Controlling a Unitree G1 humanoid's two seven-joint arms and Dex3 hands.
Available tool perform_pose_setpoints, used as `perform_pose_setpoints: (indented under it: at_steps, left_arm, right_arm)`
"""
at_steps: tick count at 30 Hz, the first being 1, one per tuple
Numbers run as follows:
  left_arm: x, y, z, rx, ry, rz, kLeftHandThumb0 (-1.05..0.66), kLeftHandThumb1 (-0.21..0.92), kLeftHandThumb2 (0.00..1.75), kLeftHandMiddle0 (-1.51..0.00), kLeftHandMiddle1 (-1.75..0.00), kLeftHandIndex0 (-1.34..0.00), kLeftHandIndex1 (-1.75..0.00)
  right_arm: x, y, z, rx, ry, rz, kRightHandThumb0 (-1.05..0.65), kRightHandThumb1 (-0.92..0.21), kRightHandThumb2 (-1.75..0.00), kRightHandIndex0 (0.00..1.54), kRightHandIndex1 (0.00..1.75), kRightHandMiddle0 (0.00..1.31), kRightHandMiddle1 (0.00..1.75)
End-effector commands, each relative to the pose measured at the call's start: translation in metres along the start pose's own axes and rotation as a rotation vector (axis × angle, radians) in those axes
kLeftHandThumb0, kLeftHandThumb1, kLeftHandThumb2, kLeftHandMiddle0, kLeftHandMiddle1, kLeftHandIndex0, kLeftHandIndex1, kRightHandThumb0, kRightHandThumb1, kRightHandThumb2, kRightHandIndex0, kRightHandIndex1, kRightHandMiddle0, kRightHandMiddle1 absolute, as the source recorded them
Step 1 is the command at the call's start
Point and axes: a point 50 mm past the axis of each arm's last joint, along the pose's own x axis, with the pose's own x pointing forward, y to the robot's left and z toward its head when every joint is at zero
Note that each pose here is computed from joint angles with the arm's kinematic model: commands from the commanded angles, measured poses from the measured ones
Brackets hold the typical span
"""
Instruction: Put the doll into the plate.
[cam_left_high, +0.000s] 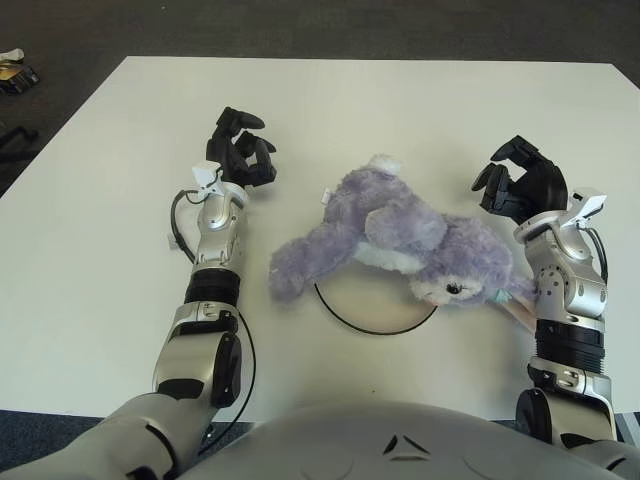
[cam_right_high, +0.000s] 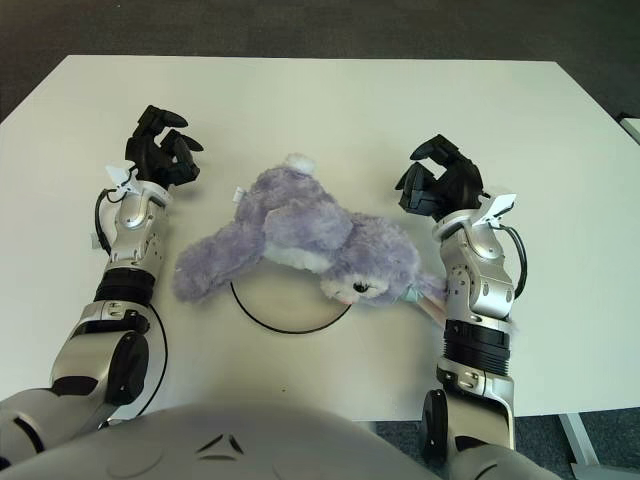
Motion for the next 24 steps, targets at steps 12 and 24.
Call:
perform_pose_setpoints:
  at_steps: [12,24]
  left_arm:
    - [-0.005,0.001,-0.005,0.055,0.025,-0.017,-0.01,0.22,1.44,-0.57,-1.75,-0.56,-1.75]
    - [-0.006,0.001,-0.007,0.072,0.040,-0.018,-0.01,0.25,1.40,-0.55,-1.75,-0.53,-1.75]
  right_arm:
    - [-0.001,0.002,0.014,-0.068,-0.030,0.006,-0.01,-0.05,-1.58,0.82,1.75,0.65,1.60]
    - [-0.002,-0.002,0.038,-0.129,-0.055,0.048,-0.02,-0.01,-1.63,0.86,1.75,0.66,1.61]
